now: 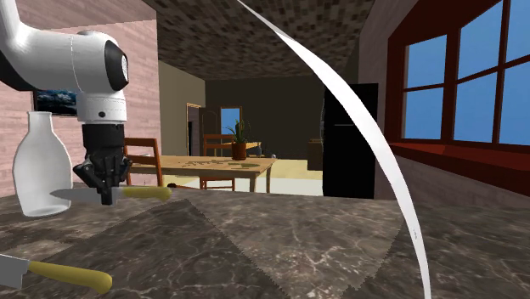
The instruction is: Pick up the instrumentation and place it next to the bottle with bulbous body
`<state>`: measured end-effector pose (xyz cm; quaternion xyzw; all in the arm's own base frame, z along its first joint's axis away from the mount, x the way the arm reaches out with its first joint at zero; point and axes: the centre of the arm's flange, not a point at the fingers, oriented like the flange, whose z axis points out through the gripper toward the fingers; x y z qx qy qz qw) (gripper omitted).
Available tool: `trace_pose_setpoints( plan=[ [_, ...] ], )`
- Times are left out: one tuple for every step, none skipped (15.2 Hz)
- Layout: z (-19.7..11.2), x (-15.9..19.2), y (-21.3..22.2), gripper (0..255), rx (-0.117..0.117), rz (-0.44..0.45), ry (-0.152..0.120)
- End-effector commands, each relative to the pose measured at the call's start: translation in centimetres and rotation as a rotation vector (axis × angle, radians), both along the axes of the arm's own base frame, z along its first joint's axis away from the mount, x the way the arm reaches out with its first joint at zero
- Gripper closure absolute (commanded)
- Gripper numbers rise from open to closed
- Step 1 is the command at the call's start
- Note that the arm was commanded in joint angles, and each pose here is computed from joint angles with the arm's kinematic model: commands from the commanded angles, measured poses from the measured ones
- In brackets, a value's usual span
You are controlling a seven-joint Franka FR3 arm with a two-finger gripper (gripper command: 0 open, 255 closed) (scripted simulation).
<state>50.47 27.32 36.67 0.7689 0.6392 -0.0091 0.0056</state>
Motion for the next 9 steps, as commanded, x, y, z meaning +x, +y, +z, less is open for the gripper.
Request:
trace_pose_setpoints(
  plan=[
    [-1.1,0.0,-0.1,255,0.0,0.0,0.0],
    [-1.6,0.0,-0.1,255,0.0,0.0,0.0],
    [-2.1,0.0,-0.1,255,0.0,0.0,0.0],
    [-2.8,0.0,-0.1,255,0.0,0.0,0.0],
    [-2.8,0.0,-0.1,255,0.0,0.0,0.0],
    [-2.8,0.0,-0.1,255,0.0,0.0,0.0],
    [-2.8,0.0,-0.1,255,0.0,0.0,0.0],
    [-2.8,0.0,-0.1,255,0.0,0.0,0.0],
    [-2.8,0.0,-0.1,255,0.0,0.0,0.0]
  ],
)
